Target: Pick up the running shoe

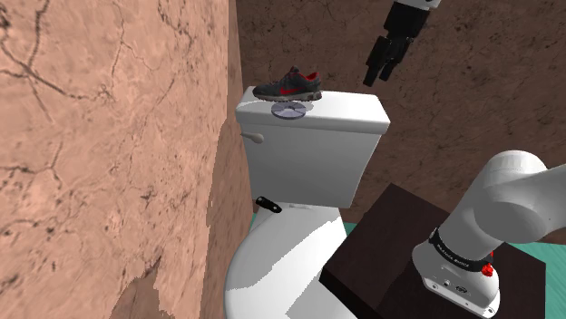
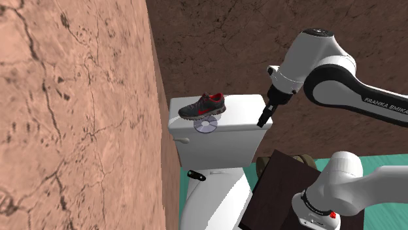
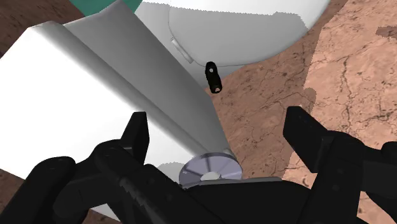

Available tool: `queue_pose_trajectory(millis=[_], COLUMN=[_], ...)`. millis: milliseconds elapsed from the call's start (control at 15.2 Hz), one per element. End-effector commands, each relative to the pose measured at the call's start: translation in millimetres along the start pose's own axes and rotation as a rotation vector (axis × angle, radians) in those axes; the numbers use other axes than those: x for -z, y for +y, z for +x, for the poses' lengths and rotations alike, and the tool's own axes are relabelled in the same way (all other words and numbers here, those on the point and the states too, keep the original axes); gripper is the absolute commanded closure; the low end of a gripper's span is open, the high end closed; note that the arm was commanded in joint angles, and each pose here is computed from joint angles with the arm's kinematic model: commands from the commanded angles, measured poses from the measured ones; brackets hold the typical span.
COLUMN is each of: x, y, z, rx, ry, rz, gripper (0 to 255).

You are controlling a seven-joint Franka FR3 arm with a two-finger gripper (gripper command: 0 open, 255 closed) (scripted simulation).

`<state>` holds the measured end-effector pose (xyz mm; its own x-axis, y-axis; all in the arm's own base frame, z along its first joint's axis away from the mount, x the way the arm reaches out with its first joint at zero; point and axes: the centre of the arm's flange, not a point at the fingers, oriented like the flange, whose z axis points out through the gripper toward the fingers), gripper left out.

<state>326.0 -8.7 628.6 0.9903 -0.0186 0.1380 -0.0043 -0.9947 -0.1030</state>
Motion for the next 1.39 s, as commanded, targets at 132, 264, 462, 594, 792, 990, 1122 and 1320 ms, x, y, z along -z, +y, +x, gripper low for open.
queue_pose_trajectory(millis=[132, 264, 462, 594, 792, 990, 1122, 1320], x=[-5.3, -10.9, -19.6, -25.6, -34.9, -44.2, -50.5, -59.8], y=[15.2, 29.0, 46.7, 56.5, 68.1, 75.9, 79.0, 80.2], z=[22.6, 46.1, 82.8, 108.1, 147.1, 186.9, 213.8, 254.4], rx=[0.059, 0.119, 0.207, 0.267, 0.356, 0.444, 0.504, 0.593], ry=[0.003, 0.007, 0.012, 0.015, 0.02, 0.025, 0.028, 0.033], rz=[0.022, 0.045, 0.078, 0.101, 0.134, 0.168, 0.19, 0.224], gripper=[0, 0, 0, 0, 0, 0, 0, 0])
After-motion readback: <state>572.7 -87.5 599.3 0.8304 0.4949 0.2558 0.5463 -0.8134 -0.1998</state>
